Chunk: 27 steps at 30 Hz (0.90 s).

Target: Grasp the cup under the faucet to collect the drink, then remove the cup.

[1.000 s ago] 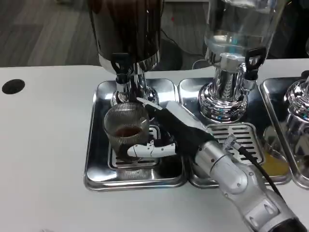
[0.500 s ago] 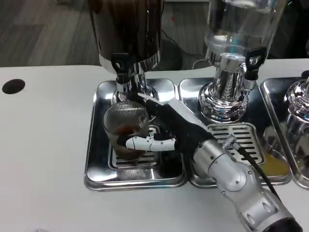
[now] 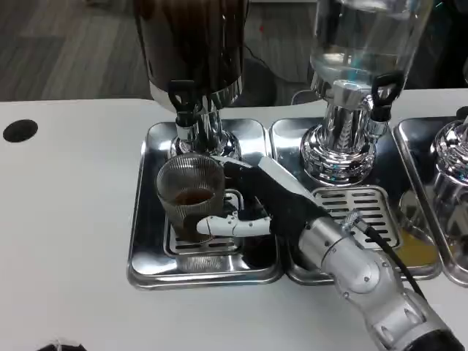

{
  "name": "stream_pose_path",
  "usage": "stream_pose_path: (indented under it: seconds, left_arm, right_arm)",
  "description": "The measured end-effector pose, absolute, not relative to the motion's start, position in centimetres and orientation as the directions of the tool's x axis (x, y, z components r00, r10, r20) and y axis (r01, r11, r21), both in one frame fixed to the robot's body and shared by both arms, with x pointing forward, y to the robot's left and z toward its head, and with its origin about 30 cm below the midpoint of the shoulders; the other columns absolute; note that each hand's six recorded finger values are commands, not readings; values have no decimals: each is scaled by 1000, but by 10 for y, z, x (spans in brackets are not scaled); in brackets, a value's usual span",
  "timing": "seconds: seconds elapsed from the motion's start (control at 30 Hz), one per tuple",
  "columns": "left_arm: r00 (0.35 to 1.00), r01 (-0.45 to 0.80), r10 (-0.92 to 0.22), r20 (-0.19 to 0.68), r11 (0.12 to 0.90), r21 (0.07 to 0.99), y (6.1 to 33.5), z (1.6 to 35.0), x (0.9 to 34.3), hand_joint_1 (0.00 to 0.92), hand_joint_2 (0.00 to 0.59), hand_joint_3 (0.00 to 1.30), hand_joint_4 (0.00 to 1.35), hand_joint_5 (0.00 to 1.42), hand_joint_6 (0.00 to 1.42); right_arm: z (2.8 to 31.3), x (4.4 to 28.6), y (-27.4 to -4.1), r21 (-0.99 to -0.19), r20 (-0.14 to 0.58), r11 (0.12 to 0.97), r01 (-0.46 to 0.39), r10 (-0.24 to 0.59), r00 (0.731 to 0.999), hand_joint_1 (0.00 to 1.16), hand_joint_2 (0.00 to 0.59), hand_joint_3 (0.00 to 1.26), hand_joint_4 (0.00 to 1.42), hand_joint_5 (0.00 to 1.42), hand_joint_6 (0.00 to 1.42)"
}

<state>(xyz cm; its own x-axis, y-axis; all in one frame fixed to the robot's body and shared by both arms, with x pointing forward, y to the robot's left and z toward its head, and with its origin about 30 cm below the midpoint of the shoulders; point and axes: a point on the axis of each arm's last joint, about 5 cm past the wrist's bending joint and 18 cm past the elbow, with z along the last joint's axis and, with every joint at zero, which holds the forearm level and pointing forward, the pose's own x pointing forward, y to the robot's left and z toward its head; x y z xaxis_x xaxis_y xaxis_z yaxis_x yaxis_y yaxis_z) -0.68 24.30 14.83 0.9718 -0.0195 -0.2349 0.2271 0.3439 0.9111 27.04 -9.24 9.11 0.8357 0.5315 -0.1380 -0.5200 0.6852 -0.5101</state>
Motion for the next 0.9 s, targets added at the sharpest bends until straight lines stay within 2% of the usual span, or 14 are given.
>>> stream_pose_path:
  seconds: [0.2, 0.4, 0.9]
  left_arm:
    - [970, 232, -15, -242, 347, 909, 243, 148, -6, 11, 97, 476, 460, 550, 765]
    - [969, 236, -12, -248, 348, 907, 244, 148, -6, 12, 104, 482, 462, 550, 766]
    - [967, 239, -5, -254, 354, 904, 244, 148, -6, 5, 122, 484, 466, 550, 776]
  right_arm:
    - [89, 270, -93, -491, -141, 686, -537, 546, 826, 630, 104, 156, 165, 213, 110]
    - [91, 272, -93, -474, -129, 701, -533, 544, 829, 652, 100, 149, 195, 246, 208]
    - [90, 272, -90, -443, -112, 719, -535, 548, 829, 671, 97, 249, 276, 325, 303]
